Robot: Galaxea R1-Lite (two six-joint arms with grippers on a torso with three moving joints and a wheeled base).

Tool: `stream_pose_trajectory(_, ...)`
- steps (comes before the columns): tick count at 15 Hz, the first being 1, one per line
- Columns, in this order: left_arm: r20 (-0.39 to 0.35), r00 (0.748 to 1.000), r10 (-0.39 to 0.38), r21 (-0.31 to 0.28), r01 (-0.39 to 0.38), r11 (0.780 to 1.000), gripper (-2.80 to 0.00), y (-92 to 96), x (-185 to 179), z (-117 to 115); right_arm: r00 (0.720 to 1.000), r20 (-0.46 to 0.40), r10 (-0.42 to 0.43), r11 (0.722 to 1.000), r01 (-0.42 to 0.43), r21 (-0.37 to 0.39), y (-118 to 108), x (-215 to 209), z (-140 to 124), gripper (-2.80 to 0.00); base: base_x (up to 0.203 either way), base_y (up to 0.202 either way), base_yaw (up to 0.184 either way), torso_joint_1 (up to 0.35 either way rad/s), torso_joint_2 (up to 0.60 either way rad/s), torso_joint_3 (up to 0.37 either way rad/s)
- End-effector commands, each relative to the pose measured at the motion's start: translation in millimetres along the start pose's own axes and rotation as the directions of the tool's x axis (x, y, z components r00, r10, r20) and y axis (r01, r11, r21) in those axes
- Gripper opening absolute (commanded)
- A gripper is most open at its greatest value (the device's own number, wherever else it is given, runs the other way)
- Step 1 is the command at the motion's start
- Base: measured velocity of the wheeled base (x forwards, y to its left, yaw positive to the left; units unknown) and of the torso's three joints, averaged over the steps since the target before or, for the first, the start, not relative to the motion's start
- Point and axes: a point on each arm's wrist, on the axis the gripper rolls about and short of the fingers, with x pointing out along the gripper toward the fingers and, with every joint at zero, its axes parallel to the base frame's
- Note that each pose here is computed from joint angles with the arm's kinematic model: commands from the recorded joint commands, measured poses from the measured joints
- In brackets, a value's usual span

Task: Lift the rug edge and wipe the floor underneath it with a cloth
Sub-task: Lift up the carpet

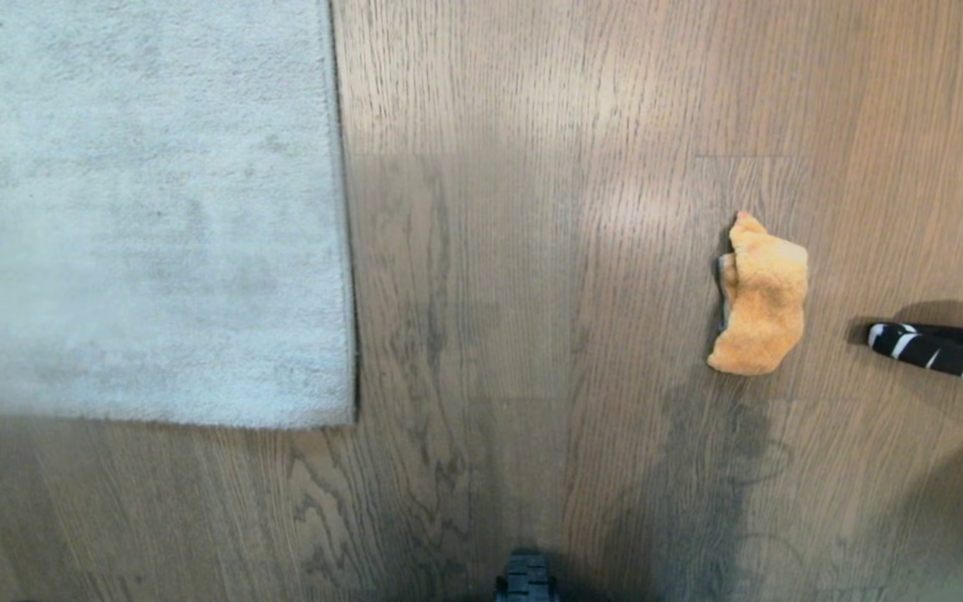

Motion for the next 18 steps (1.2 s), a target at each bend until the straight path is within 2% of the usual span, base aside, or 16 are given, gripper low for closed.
stream_pose_trajectory(1,0.0,1.0,-0.001,-0.001,0.001,1.0,-2.8,0.0,0.0,0.0,1.0,0.001,0.0,1.0,0.0,0.001,0.0,0.0,0.1,-2.8,0.0,0.0,0.0,0.0,0.0,0.0)
stream_pose_trajectory(14,-0.003,1.0,-0.001,-0.001,0.001,1.0,-2.8,0.0,-0.1,0.0,1.0,0.001,0.0,1.0,0.0,0.001,0.0,0.0,0.1,-2.8,0.0,0.0,0.0,0.0,0.0,0.0)
stream_pose_trajectory(18,-0.076,0.997,-0.008,0.002,0.008,1.0,-2.8,-0.4,3.8,2.6,1.0,0.001,0.0,1.0,0.0,0.001,0.0,0.0,0.1,-2.8,0.0,0.0,0.0,0.0,0.0,0.0)
